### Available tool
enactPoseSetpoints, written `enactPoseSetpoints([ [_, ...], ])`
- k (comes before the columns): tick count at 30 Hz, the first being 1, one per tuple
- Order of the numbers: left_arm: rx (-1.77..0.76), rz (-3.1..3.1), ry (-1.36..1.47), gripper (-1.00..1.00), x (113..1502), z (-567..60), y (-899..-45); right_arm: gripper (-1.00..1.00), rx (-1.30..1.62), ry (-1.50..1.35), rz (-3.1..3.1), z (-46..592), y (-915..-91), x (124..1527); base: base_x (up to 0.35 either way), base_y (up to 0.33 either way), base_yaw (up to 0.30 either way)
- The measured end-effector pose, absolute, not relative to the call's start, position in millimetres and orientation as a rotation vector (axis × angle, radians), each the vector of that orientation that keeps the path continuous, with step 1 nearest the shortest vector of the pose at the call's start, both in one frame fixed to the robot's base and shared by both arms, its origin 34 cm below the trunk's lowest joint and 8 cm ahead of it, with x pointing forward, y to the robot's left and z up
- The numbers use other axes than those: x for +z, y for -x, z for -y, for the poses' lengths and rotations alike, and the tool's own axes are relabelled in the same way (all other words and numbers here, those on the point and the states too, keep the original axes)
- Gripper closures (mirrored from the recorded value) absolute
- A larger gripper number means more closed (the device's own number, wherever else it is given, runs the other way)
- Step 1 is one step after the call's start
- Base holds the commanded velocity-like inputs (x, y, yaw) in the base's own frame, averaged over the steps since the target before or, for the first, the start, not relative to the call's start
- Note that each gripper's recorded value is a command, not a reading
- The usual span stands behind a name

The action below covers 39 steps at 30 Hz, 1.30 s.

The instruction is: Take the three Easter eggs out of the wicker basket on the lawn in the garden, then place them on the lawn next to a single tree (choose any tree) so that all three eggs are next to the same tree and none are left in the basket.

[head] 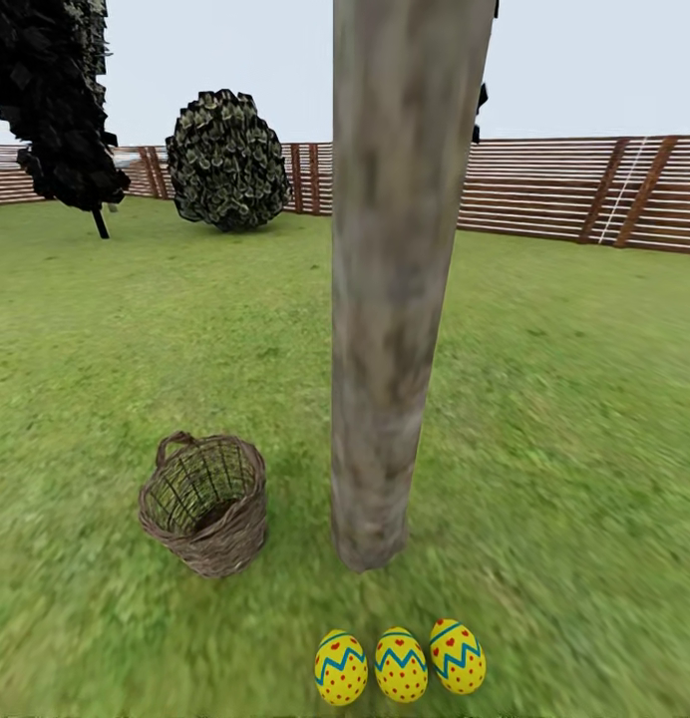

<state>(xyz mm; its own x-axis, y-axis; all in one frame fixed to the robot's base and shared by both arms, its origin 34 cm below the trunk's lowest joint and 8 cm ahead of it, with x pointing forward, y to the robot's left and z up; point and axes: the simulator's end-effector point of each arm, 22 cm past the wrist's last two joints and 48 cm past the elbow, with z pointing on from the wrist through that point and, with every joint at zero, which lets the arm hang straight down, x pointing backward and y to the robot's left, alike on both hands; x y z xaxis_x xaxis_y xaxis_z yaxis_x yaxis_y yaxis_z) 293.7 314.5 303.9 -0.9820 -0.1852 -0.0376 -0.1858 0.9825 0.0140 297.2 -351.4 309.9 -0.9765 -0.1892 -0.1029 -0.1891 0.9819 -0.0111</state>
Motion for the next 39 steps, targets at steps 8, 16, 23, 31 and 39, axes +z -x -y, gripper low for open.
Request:
enactPoseSetpoints([
  [8,0.031,-3.106,0.291,-1.00,301.7,-315.1,-287.5,-1.00,0.002,0.286,-3.042,350.8,-289.8,307.5,0.000,0.000,0.000],
  [16,0.034,-3.119,0.292,-1.00,299.7,-315.5,-282.5,-1.00,0.003,0.287,-3.055,350.6,-284.8,305.4,0.000,0.000,0.000],
  [23,0.036,-3.129,0.292,-1.00,298.0,-315.7,-278.2,-1.00,0.005,0.288,-3.066,350.6,-280.4,303.7,0.000,0.000,0.000],
  [31,0.038,-3.142,0.293,-1.00,296.1,-316.0,-273.0,-1.00,0.006,0.289,-3.077,350.6,-276.1,301.7,0.000,0.000,0.000],
  [39,0.040,-3.154,0.295,-1.00,294.4,-316.1,-268.4,-1.00,0.010,0.303,-3.086,349.6,-272.5,299.9,0.000,0.000,0.000],
])
